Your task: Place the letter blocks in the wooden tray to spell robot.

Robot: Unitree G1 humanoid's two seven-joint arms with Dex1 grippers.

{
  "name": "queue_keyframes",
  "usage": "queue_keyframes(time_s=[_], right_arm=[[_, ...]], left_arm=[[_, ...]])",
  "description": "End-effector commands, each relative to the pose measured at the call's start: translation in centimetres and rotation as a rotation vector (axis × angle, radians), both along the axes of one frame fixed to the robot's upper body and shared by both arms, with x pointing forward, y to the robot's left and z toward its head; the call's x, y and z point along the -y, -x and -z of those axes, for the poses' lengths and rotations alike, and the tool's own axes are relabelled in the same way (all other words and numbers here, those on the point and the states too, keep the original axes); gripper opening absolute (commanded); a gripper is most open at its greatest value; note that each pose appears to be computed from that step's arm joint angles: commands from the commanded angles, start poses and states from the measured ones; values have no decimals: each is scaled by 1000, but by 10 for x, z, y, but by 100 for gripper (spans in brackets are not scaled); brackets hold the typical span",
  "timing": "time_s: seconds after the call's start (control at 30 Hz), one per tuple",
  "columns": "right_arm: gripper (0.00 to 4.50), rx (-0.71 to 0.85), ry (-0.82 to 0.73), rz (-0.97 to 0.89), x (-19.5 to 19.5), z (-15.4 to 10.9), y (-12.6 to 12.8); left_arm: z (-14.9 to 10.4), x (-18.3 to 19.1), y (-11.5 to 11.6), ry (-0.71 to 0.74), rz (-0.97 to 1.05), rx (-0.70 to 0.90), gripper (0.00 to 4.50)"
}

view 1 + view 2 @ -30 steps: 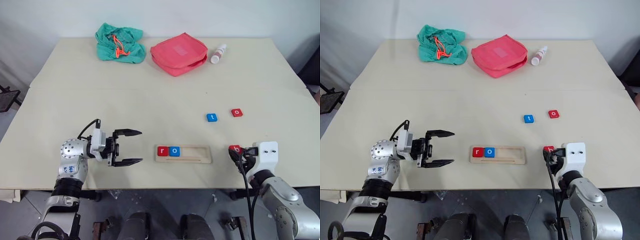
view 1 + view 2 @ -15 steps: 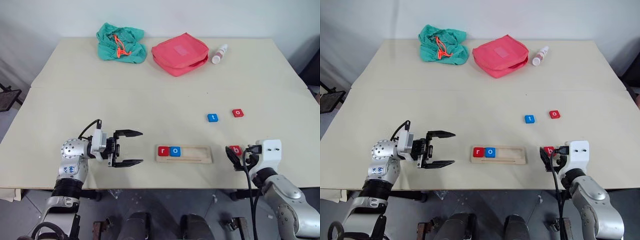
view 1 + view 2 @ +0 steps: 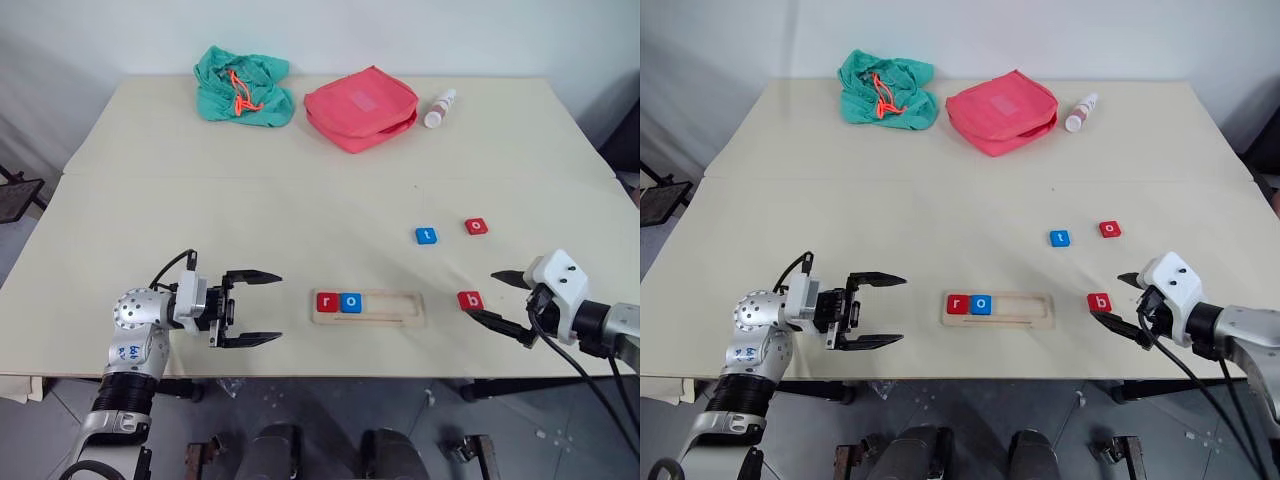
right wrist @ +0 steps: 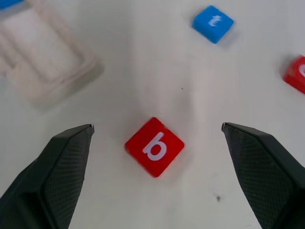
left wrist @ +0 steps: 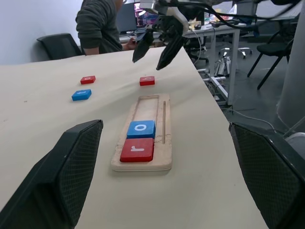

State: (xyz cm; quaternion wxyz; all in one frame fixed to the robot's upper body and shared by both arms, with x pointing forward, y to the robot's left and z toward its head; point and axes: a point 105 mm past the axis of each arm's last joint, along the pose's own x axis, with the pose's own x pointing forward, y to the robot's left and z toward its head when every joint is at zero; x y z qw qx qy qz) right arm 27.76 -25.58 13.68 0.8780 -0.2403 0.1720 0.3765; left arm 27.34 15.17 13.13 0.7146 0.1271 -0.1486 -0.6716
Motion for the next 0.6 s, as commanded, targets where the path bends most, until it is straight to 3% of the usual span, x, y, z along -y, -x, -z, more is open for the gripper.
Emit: queue_keyframes(time_s=[0.03, 0.27, 0.4, 0.5, 0.6], right_arm=[[449, -54, 154, -138, 10, 5, -8], [449, -46, 247, -235, 13, 7, -35], [449, -84, 288, -283, 13, 16, -36], [390, -92, 306, -306, 14, 18, -35], [293, -98, 308, -312, 14, 18, -36]], left_arm=[[-7, -3, 7, -4, 8, 45, 450], [-8, -4, 12, 0, -22, 48, 450], [-8, -4, 14, 4, -39, 49, 450], [-7, -4, 15, 3, -43, 47, 450], [-7, -4, 15, 3, -46, 46, 450]])
